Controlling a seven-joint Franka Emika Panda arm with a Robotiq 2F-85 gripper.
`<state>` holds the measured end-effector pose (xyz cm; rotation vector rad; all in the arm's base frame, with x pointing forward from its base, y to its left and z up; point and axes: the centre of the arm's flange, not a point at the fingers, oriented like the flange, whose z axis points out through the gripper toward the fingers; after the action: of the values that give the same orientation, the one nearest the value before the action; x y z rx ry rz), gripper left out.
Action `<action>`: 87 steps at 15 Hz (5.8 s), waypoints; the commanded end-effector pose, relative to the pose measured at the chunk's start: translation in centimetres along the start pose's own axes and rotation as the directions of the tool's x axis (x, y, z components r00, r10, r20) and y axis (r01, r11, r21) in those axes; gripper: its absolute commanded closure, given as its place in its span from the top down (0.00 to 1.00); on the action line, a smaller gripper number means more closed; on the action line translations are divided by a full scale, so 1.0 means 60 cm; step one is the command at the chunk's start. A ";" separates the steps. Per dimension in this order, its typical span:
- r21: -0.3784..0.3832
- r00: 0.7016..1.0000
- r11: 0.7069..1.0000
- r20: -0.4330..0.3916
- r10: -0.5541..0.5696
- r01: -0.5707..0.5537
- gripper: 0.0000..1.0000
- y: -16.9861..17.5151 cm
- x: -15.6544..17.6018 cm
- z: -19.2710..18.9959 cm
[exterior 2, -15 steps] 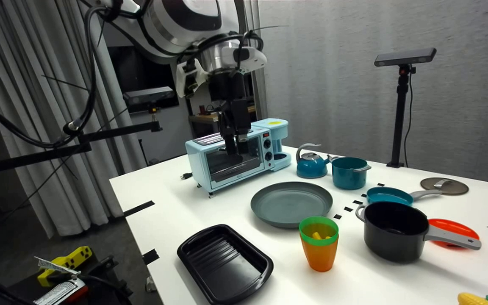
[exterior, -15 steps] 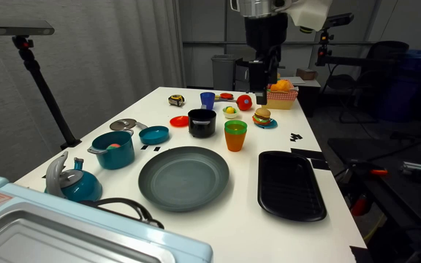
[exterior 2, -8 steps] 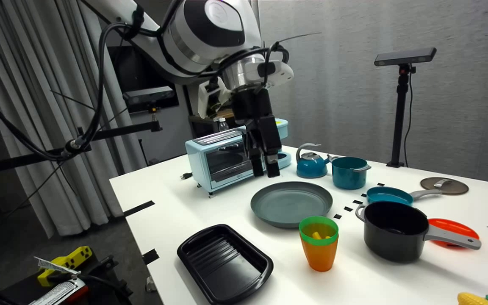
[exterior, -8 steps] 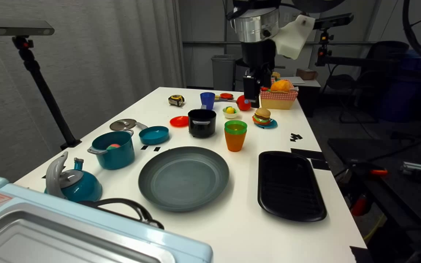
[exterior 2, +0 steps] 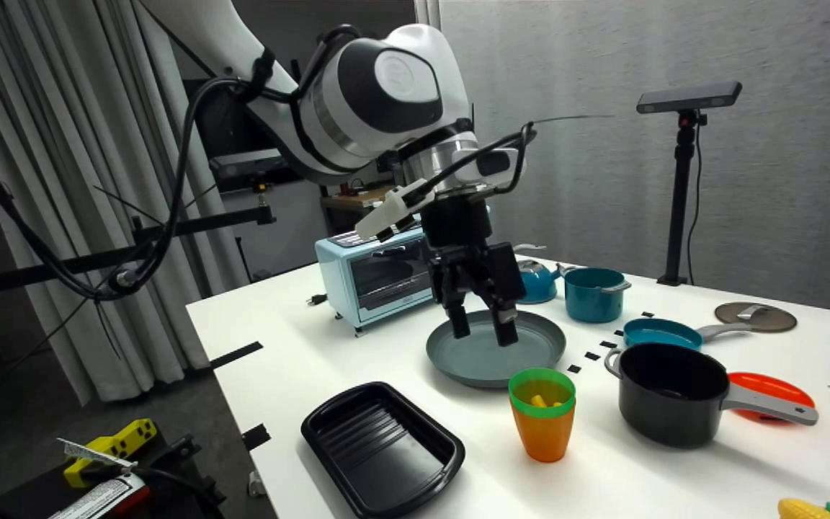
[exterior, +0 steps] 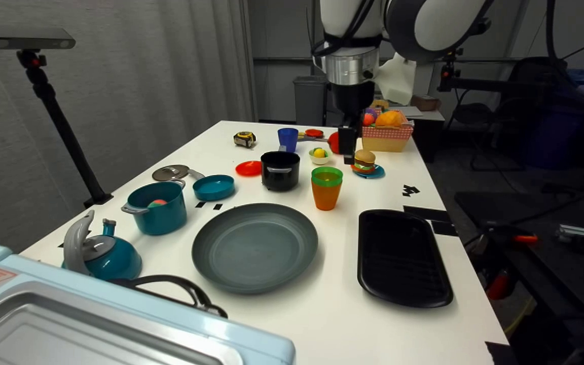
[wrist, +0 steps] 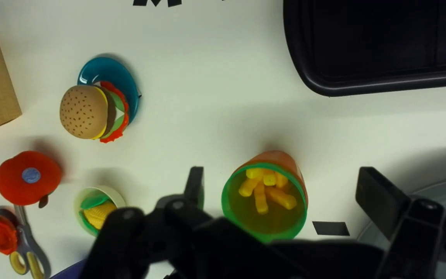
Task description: Pour the contents in the green cup onto the plate
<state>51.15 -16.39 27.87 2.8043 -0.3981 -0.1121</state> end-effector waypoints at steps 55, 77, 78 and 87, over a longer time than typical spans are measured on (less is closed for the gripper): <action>0.133 0.857 0.849 -0.013 -0.515 0.512 1.00 0.054 0.159 0.223; 0.000 0.837 0.841 -0.097 -0.539 0.541 0.56 -0.022 0.234 0.067; -0.018 0.833 0.838 -0.095 -0.545 0.546 0.56 -0.035 0.240 0.057; -0.269 0.711 0.680 0.027 -0.703 0.682 0.56 -0.153 0.263 -0.042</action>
<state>67.66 -12.96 25.89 2.6301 0.6253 -0.1346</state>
